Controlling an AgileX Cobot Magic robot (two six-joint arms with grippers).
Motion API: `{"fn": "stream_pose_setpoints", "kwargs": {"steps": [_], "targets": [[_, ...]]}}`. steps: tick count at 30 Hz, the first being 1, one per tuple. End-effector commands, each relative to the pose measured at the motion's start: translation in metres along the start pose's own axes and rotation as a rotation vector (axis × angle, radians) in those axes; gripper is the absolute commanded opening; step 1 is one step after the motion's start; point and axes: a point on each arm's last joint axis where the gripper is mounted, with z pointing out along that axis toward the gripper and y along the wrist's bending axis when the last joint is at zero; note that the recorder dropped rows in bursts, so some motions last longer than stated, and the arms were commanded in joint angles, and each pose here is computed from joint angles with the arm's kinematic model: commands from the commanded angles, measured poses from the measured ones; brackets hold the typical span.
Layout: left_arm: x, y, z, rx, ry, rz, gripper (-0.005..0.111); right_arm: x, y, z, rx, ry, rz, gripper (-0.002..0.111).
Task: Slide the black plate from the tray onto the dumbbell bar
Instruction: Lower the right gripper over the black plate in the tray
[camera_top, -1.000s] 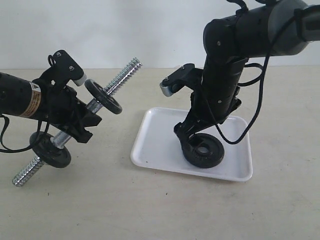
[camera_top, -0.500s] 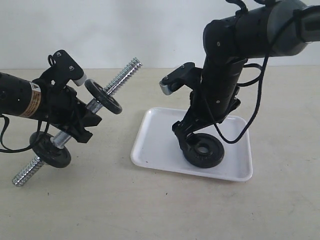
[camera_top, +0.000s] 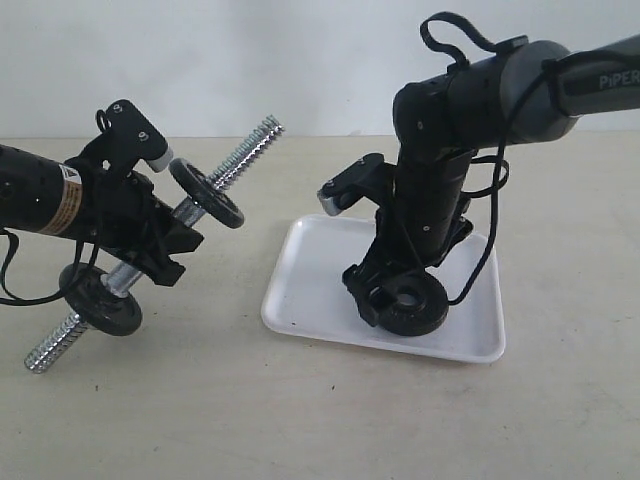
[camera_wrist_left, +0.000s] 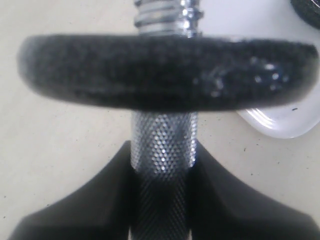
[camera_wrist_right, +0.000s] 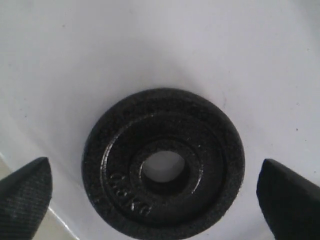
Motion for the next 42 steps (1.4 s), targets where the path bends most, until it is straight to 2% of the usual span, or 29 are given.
{"fn": "stream_pose_setpoints", "kwargs": {"steps": [1, 22, 31, 42], "targets": [[-0.024, 0.003, -0.018, -0.017, -0.098, -0.011, 0.004, -0.002, -0.002, 0.003, 0.02, -0.012, -0.015, 0.104], [-0.024, 0.003, -0.018, -0.017, -0.098, -0.011, 0.004, -0.003, -0.003, 0.003, 0.038, -0.019, -0.003, 0.104], [-0.024, 0.003, -0.018, -0.017, -0.098, -0.011, 0.004, 0.004, -0.002, 0.031, 0.017, 0.081, 0.011, 0.104], [-0.024, 0.003, -0.018, -0.017, -0.098, -0.011, 0.004, 0.003, -0.001, 0.035, 0.012, 0.073, 0.031, 0.104]]}}
